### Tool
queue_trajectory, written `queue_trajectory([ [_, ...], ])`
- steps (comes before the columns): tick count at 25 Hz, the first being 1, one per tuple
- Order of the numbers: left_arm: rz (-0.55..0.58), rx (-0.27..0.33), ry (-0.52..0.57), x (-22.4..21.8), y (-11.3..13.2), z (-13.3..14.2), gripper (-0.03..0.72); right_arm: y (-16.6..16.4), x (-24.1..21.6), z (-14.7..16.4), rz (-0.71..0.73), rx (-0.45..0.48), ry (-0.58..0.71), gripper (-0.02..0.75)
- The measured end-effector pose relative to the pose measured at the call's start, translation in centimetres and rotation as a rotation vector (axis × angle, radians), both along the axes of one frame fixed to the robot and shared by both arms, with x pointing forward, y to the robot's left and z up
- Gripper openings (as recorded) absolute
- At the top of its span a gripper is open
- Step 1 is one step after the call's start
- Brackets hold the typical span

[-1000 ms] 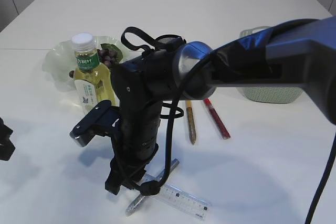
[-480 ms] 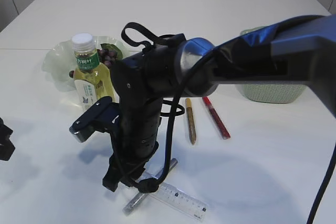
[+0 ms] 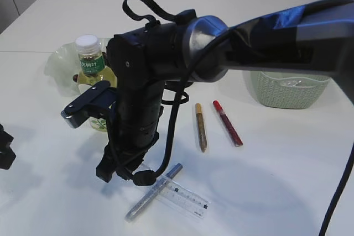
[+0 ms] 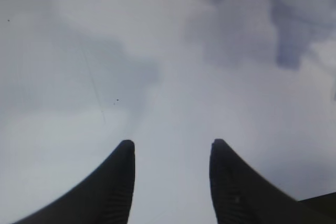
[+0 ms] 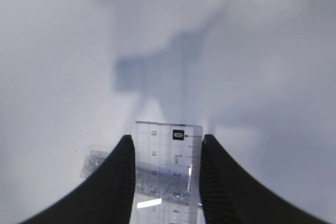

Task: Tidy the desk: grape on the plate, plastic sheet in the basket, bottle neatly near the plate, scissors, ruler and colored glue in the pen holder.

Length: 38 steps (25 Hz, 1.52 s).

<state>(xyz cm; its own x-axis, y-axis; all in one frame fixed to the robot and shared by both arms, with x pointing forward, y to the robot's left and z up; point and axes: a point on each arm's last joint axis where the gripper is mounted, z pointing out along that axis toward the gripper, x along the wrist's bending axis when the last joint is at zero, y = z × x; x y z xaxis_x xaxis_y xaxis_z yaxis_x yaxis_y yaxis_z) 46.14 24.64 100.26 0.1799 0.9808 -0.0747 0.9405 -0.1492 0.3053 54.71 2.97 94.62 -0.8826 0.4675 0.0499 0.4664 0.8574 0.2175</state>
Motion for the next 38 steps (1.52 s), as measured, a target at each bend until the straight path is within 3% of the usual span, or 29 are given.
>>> queue_trajectory([
  [5,0.0,0.0,0.002,0.0,0.0,0.0,0.342,-0.9,1.2,1.2,-0.036,0.013,0.005,0.291],
  [8,0.0,0.0,0.002,0.0,0.0,0.0,0.342,-2.6,2.9,2.7,-0.11,0.067,0.005,0.29],
  [15,0.0,0.0,0.002,0.0,0.0,0.0,0.342,-8.8,7.8,7.6,-0.313,0.263,-0.018,0.29],
  [20,0.0,0.0,0.01,-0.1,0.0,0.0,0.342,-12.7,11.3,9.8,-0.434,0.495,-0.047,0.29],
  [30,0.001,-0.001,0.056,-0.5,0.0,-0.1,0.342,-15.9,15.8,13.7,-0.503,0.972,-0.363,0.29],
  [34,0.0,0.001,0.062,-0.5,0.0,-0.1,0.342,-15.8,17.5,13.5,-0.459,1.074,-0.485,0.29],
  [38,-0.001,0.004,0.081,-0.7,0.0,-0.2,0.342,-15.4,19.7,12.6,-0.393,1.094,-0.611,0.29],
])
